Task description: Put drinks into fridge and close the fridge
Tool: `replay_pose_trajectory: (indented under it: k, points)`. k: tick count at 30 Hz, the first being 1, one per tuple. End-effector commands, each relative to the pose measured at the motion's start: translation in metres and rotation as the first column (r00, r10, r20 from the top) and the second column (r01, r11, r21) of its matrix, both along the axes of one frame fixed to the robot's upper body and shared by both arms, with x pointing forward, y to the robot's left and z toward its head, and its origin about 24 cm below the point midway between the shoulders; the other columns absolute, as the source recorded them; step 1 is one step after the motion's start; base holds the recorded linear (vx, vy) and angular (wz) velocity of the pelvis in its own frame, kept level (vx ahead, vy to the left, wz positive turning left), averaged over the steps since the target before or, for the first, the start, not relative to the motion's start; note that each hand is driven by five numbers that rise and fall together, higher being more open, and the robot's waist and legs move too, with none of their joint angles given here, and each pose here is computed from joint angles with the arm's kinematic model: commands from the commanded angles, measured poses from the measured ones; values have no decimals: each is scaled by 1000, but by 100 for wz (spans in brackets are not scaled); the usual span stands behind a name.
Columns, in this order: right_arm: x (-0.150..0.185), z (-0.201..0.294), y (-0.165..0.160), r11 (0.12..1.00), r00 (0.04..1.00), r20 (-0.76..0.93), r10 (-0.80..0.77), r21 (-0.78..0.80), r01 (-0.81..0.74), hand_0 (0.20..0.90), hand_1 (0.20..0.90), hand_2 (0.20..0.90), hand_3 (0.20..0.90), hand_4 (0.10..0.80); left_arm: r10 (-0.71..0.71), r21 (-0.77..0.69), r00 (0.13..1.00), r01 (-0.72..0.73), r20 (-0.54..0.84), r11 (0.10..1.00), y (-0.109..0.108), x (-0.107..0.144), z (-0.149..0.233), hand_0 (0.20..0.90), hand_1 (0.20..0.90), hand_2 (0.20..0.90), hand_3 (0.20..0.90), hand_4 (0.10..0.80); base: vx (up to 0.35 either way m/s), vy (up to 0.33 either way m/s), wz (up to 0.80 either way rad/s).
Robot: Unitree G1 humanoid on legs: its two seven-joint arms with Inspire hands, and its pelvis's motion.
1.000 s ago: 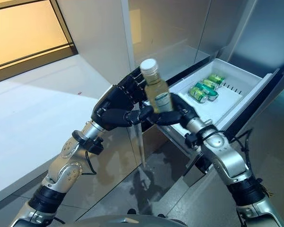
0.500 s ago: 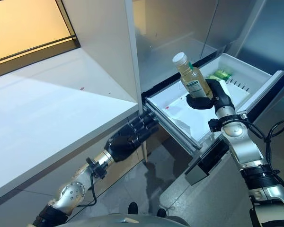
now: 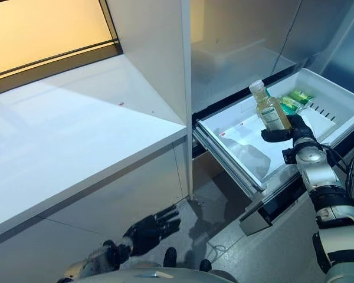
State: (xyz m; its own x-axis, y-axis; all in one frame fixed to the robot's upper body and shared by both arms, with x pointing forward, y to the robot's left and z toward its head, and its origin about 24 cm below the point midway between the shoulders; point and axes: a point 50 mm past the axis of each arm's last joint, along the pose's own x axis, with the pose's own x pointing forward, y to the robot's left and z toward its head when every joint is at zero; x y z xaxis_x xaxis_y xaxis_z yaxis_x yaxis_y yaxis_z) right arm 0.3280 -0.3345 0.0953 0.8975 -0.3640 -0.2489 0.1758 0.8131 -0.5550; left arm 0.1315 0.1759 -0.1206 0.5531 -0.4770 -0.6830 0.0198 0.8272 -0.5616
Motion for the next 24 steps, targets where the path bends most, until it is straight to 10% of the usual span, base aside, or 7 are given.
replay_pose_trajectory:
  k: [1,11,24]
  points:
    - [26,89,-16,992,988,154,15,-127,5,300,300,300,200,100,-104,90,994,101,34,991,1,3,-6,900,900,900,900,800,5,-54,22]
    - [17,47,-34,991,958,-259,-127,-81,109,300,300,300,200,100,13,414,988,53,-154,909,52,-1,-26,900,900,900,900,800,-60,-46,12]
    - [-15,10,-53,976,794,-567,-218,-142,166,300,300,300,200,100,-15,416,989,76,-147,906,58,-6,-25,900,900,900,900,800,-5,-12,4]
